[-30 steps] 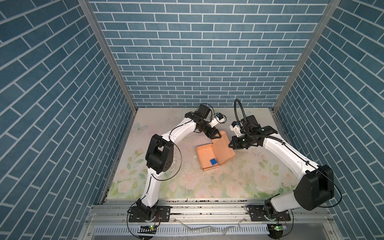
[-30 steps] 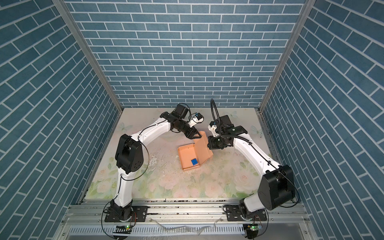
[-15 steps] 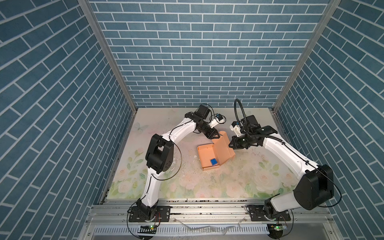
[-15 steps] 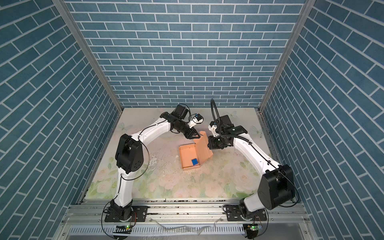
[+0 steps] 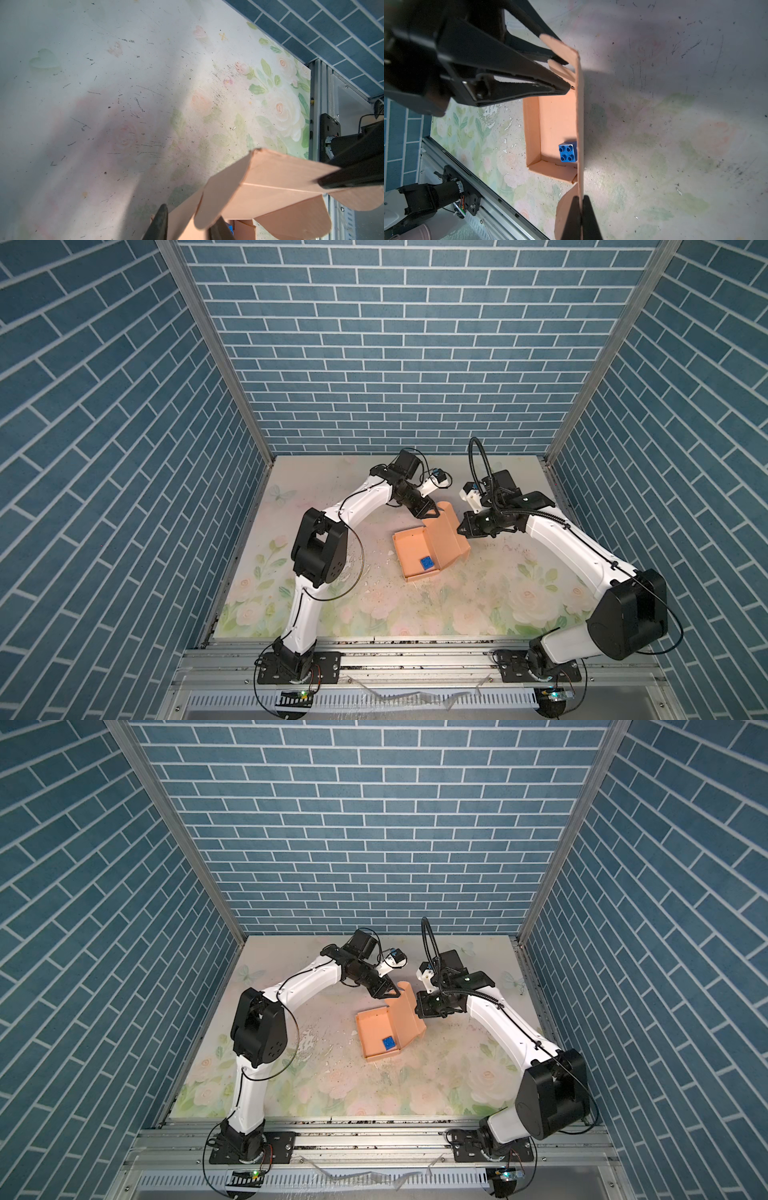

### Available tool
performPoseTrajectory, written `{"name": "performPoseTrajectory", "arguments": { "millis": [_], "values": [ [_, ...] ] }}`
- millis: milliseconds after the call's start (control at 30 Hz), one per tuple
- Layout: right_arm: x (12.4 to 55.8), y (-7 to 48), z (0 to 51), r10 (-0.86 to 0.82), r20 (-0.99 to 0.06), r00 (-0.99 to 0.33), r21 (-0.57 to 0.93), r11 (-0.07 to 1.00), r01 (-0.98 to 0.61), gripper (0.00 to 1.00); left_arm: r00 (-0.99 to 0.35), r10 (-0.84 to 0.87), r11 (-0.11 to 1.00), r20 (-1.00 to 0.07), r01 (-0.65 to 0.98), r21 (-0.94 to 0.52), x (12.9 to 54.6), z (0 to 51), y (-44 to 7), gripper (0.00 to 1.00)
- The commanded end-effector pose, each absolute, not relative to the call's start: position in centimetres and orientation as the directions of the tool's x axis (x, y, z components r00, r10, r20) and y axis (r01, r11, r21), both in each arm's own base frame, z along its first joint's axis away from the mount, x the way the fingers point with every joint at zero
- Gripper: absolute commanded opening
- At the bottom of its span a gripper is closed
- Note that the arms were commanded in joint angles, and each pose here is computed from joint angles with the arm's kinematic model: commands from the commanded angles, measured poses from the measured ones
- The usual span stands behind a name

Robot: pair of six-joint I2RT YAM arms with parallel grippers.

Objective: Fold the paper box

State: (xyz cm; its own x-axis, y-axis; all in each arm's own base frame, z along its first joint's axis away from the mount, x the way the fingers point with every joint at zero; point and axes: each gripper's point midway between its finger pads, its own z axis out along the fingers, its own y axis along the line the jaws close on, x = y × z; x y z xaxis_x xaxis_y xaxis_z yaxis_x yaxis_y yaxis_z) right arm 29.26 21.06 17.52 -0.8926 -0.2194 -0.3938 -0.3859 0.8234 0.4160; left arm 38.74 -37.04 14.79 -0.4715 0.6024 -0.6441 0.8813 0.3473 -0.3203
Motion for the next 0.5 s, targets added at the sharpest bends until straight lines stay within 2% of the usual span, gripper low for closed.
{"name": "performPoseTrajectory", "arguments": {
  "millis": [0, 167, 267, 467],
  "values": [
    [29.80, 21.47, 18.41, -0.249, -0.442, -0.861, 0.409, 0.798, -0.441, 0.00, -0.454, 0.630, 0.331, -0.631, 0.891, -0.311, 38.50, 13.65, -36.70, 0.32],
    [29.80, 21.42, 18.55, -0.248, -0.447, -0.859, 0.409, 0.798, -0.443, 0.00, -0.411, 0.636, 0.302, -0.653, 0.911, -0.280, 38.65, 13.73, -36.81, 0.28],
    [29.78, 21.45, 18.64, -0.249, -0.453, -0.856, 0.410, 0.795, -0.448, 0.00, -0.377, 0.635, 0.283, -0.674, 0.926, -0.251, 38.71, 13.70, -36.86, 0.29],
    [29.86, 21.58, 18.91, -0.248, -0.458, -0.854, 0.414, 0.791, -0.451, 0.00, -0.344, 0.646, 0.258, -0.682, 0.939, -0.229, 38.75, 13.44, -36.85, 0.23]
  ]
}}
